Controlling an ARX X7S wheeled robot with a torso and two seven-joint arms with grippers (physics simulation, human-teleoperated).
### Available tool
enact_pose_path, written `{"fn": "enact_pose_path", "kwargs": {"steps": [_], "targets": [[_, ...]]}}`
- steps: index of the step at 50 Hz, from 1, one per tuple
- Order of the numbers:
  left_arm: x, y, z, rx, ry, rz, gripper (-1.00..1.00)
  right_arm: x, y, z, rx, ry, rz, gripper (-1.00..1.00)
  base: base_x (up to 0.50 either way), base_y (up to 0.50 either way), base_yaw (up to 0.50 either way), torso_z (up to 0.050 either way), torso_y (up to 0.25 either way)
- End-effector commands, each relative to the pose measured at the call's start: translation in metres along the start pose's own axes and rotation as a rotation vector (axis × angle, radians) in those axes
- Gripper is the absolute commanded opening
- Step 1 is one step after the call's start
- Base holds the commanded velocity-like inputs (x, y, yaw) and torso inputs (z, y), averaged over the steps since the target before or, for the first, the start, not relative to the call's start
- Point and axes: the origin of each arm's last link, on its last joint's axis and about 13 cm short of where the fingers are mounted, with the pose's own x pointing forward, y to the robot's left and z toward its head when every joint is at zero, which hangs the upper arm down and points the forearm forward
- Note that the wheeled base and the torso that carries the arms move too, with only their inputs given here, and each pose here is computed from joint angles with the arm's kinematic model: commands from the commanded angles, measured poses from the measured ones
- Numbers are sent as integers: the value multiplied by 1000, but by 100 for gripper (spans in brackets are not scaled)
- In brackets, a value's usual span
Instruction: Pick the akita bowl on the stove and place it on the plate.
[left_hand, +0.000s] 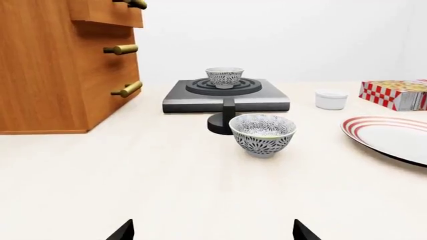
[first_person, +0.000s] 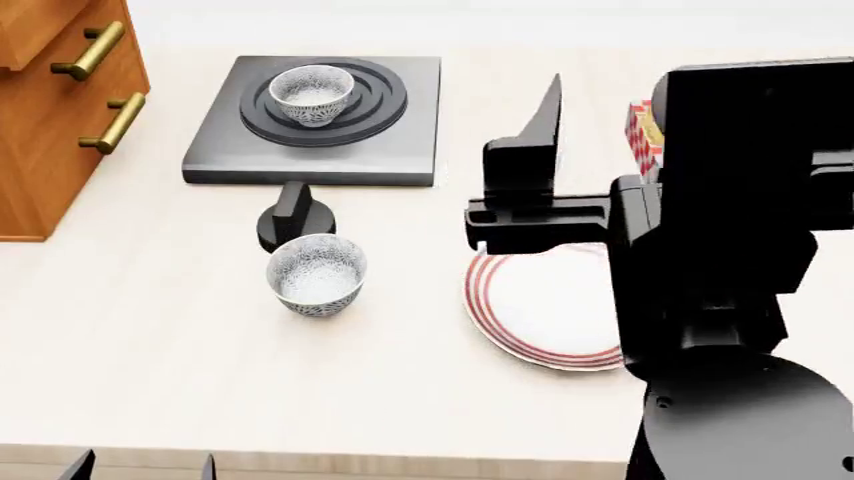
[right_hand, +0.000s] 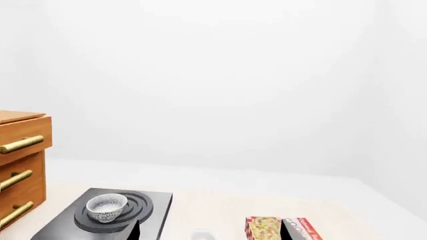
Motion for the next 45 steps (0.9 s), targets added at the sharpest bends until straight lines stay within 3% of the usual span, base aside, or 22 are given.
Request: {"fn": "enact_pose_path", "kwargs": {"steps": [1,3,11,29,33,37,45], "targets": [[0,0,0,2,0,0,100,-30,-27,0,-43,32,-27,100,0,0,0,0,0],[0,0,0,2,0,0,100,-32,-28,-6,-72,49,-26,100,0,0,0,0,0],[0,1,0,-2,-5,7,100,-32,-29,-11,20,76,-45,100,0,0,0,0,0],[-1,0,2,1,-8,2,100,-35,-28,-7,15,85,-30,100,0,0,0,0,0],[2,0,10,11,-60,4,100,-35,-28,-7,15,83,-27,100,0,0,0,0,0],[7,3,29,-35,-93,38,100,-35,-28,-7,14,81,-26,100,0,0,0,0,0],[28,2,94,19,-151,6,100,-34,-28,-9,15,82,-25,100,0,0,0,0,0]]}}
